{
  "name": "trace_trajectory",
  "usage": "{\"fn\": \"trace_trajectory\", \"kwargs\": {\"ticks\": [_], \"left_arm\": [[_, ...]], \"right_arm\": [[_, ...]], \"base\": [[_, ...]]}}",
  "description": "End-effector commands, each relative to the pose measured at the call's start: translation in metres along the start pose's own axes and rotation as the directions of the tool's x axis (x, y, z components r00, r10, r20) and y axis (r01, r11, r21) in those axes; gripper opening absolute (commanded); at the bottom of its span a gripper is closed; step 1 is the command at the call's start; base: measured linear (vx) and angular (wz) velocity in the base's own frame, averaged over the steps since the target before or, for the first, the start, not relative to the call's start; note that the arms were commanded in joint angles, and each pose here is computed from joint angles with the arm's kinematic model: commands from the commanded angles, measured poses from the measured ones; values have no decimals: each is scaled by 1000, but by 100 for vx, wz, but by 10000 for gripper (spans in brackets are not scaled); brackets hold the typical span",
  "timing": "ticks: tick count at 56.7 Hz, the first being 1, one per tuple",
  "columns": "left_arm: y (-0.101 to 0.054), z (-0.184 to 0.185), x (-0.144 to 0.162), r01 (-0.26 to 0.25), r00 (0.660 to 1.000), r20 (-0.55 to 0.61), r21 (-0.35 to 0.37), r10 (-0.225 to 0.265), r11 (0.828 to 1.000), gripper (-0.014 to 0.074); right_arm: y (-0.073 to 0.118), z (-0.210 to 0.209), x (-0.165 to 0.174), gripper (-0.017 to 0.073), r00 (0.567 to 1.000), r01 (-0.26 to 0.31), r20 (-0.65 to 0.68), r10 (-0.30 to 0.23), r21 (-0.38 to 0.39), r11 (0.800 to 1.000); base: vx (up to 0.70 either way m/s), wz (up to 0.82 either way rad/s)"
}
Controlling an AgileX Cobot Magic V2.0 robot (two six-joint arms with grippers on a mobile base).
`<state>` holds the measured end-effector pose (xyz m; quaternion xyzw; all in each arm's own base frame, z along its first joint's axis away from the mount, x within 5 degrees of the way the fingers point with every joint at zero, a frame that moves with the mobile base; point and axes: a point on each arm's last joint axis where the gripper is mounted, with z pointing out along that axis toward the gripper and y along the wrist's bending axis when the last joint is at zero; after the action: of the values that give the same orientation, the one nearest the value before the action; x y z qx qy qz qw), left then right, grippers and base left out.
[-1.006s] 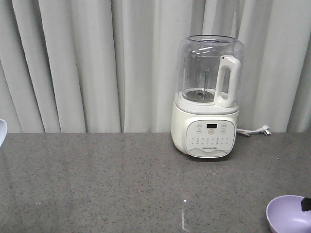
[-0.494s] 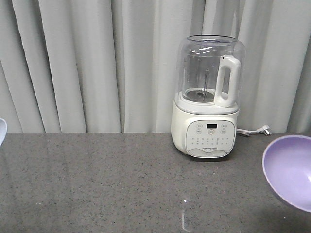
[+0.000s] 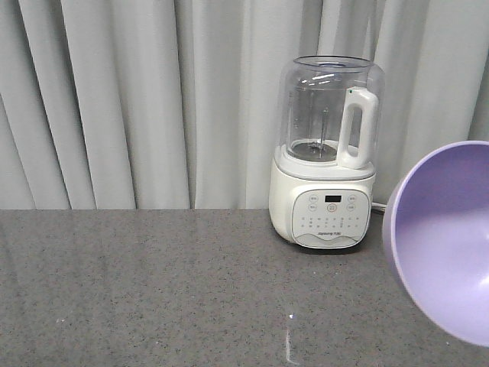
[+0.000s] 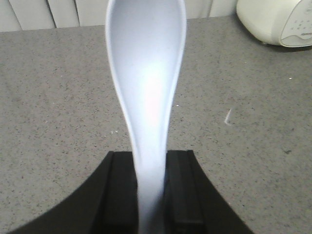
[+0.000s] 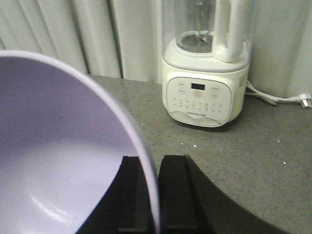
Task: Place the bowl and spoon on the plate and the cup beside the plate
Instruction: 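Grip the lavender bowl rim with the right gripper and lift, then drive the base to the counter with the paper cup and blue plate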
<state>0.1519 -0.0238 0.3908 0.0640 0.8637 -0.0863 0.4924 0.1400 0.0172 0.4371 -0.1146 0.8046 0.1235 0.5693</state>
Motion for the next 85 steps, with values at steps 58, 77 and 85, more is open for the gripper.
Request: {"fn": "trace_trajectory", "kwargs": {"ticks": [58,77,85], "left_arm": [[-7,-20,-5,27,984,172,44,-35,999,-3],[-7,-20,-5,27,984,172,44,-35,999,-3],[-7,-20,-5,27,984,172,44,-35,999,-3]], "right_arm": [[10,-13,-15,-9,992,6,129,-4,-9,1000],[10,-13,-15,-9,992,4,130,-3,-9,1000],[10,-13,-15,-9,992,4,130,-3,-9,1000]], "base": [[0,0],[-5,-20],[-8,-39]]}}
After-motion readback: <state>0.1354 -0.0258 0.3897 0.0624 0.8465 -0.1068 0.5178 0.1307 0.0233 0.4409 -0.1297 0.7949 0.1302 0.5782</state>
